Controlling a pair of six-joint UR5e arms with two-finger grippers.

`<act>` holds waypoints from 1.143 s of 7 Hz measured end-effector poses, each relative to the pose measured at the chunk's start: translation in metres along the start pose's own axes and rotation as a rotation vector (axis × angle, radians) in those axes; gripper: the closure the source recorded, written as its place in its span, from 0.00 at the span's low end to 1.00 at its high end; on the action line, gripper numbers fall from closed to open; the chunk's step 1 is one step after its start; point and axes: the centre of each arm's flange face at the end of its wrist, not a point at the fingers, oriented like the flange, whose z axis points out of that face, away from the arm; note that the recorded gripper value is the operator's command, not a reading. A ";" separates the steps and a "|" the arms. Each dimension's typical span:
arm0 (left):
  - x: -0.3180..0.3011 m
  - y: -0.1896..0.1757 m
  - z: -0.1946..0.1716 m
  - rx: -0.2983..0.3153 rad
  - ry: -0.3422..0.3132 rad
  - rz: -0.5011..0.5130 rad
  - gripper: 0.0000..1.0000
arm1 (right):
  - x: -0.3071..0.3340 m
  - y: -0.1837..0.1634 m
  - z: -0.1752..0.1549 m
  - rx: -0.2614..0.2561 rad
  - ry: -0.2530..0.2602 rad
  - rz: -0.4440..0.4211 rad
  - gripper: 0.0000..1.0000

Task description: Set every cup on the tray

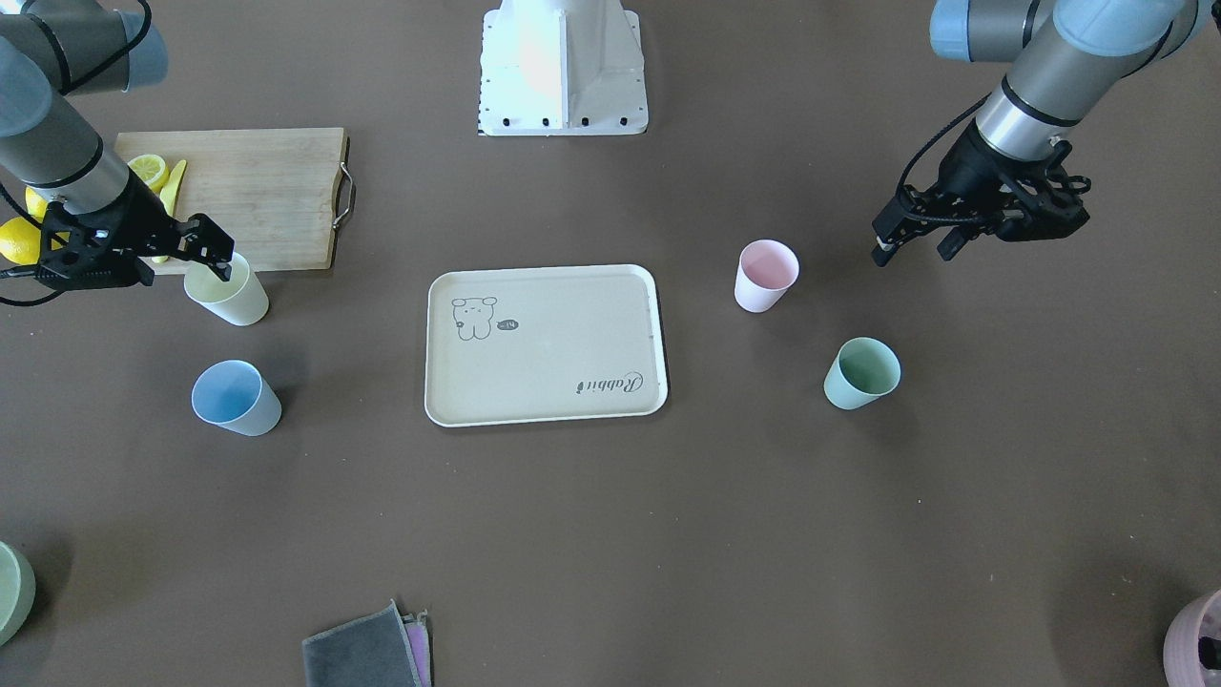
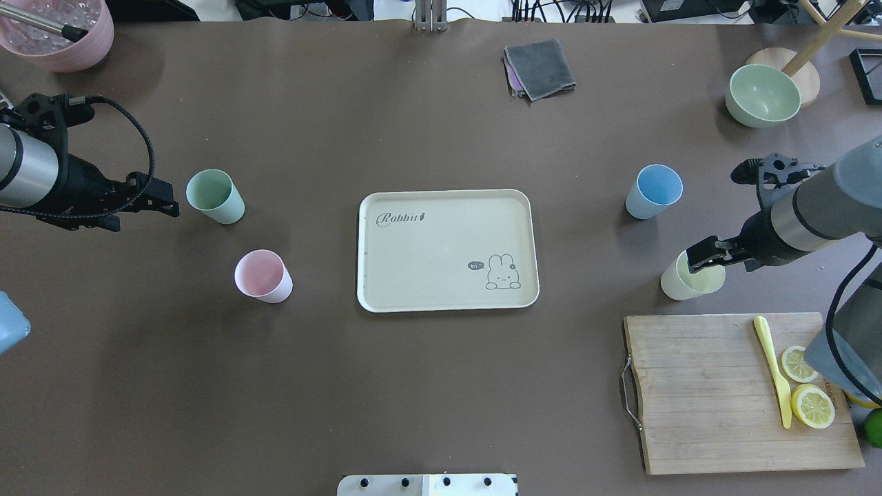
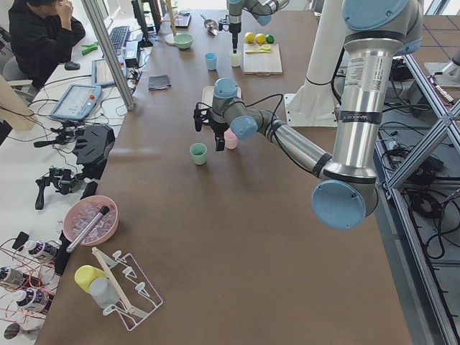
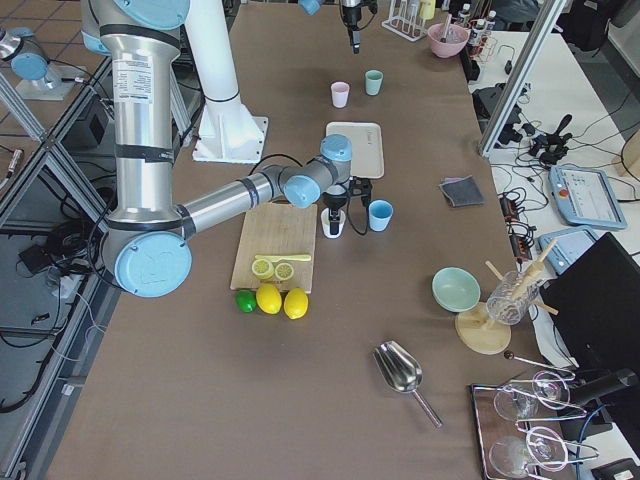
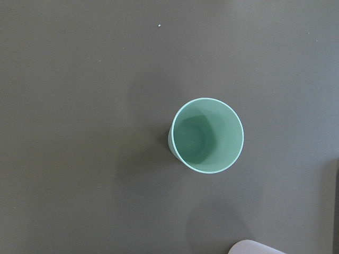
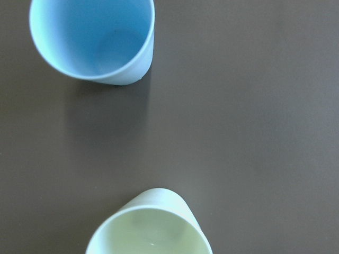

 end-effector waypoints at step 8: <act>0.056 0.025 0.053 -0.007 -0.016 0.038 0.03 | -0.027 -0.039 -0.022 -0.003 -0.102 0.025 1.00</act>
